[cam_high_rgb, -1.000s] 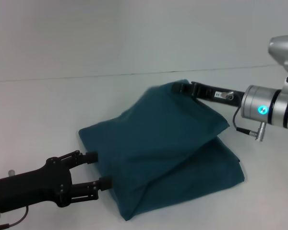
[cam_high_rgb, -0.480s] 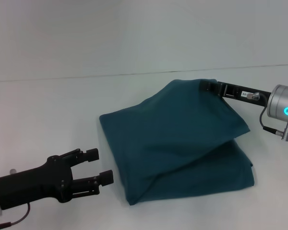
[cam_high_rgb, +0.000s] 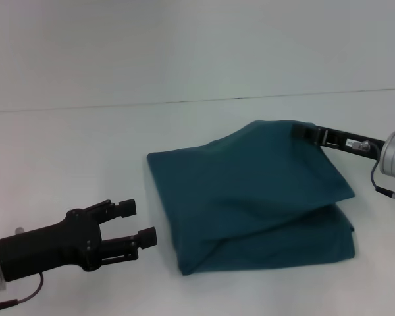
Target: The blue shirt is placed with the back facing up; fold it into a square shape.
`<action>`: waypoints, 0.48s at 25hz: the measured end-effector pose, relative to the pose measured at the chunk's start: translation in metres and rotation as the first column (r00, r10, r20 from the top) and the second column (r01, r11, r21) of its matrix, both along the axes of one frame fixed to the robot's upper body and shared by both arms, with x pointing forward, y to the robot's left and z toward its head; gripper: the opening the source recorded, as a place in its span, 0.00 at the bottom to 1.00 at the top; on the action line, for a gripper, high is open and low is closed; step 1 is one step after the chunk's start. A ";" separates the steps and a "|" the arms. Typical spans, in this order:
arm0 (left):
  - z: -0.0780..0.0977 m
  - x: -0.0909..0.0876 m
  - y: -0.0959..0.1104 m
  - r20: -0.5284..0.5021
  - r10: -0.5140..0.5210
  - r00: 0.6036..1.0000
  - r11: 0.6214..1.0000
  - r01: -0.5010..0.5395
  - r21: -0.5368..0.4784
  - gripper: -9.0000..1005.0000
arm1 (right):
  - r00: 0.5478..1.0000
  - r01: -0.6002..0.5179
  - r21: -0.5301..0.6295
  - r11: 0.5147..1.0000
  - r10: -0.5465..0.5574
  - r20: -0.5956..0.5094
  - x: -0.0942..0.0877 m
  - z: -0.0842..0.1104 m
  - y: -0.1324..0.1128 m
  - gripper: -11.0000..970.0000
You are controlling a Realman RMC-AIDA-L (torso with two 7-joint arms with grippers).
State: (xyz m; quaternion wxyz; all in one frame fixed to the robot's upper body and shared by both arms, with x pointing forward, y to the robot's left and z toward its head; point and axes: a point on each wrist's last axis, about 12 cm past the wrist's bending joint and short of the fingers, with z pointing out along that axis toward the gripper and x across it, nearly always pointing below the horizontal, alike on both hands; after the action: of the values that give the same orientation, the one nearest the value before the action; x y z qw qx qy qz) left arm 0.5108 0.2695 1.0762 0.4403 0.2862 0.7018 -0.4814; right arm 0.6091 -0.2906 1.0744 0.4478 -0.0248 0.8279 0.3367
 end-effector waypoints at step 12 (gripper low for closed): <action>-0.001 0.003 -0.004 -0.019 0.000 1.000 1.000 0.000 -0.002 0.92 | 0.990 0.141 -0.089 0.986 -0.141 0.008 -0.006 -0.016 -0.022 0.29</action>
State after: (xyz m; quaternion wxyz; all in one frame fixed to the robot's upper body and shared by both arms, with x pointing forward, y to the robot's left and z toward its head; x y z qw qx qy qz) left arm 0.5138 0.2657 1.0753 0.4341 0.2812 0.7053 -0.4848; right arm 0.6034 -0.3127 1.0589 0.4698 0.0133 0.8415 0.2666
